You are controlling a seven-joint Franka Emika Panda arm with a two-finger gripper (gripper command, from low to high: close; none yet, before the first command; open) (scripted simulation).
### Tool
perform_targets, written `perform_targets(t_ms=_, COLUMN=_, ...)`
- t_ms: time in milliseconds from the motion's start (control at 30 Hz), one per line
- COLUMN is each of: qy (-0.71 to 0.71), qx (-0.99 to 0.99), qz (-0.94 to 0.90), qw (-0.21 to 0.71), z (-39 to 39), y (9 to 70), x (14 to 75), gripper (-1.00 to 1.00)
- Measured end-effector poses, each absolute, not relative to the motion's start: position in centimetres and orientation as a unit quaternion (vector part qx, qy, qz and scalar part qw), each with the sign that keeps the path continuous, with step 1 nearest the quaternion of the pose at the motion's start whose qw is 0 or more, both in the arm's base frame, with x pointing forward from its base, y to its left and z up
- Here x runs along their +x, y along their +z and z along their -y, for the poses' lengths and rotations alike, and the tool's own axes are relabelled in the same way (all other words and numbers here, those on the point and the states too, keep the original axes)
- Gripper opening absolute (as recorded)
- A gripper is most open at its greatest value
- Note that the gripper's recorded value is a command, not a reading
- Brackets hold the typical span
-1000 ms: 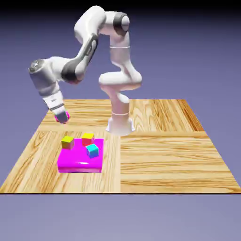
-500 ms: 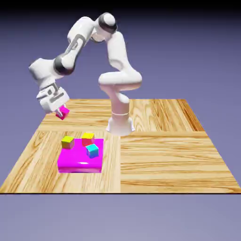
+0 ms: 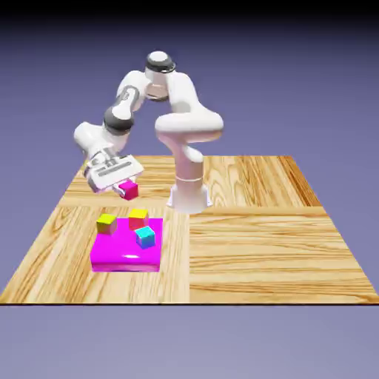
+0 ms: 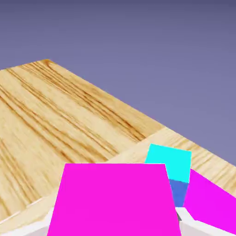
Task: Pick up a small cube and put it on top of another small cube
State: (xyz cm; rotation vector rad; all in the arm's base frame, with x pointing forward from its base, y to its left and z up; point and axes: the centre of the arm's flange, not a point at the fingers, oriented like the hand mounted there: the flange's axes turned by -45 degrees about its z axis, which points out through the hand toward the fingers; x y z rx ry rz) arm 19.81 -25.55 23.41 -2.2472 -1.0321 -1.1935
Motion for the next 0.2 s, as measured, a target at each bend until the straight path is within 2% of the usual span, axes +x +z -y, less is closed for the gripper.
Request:
perform_targets(t_ms=100, qy=-0.426, qx=-0.802, qz=0.369, qw=0.196, z=23.7, y=20.8, x=21.2, gripper=-1.00)
perform_targets(t_ms=133, qy=-0.426, qx=-0.802, qz=0.369, qw=0.196, z=23.5, y=20.5, x=21.4, gripper=1.00)
perform_targets(t_ms=200, qy=-0.426, qx=-0.802, qz=0.369, qw=0.196, z=23.5, y=20.5, x=21.4, gripper=1.00)
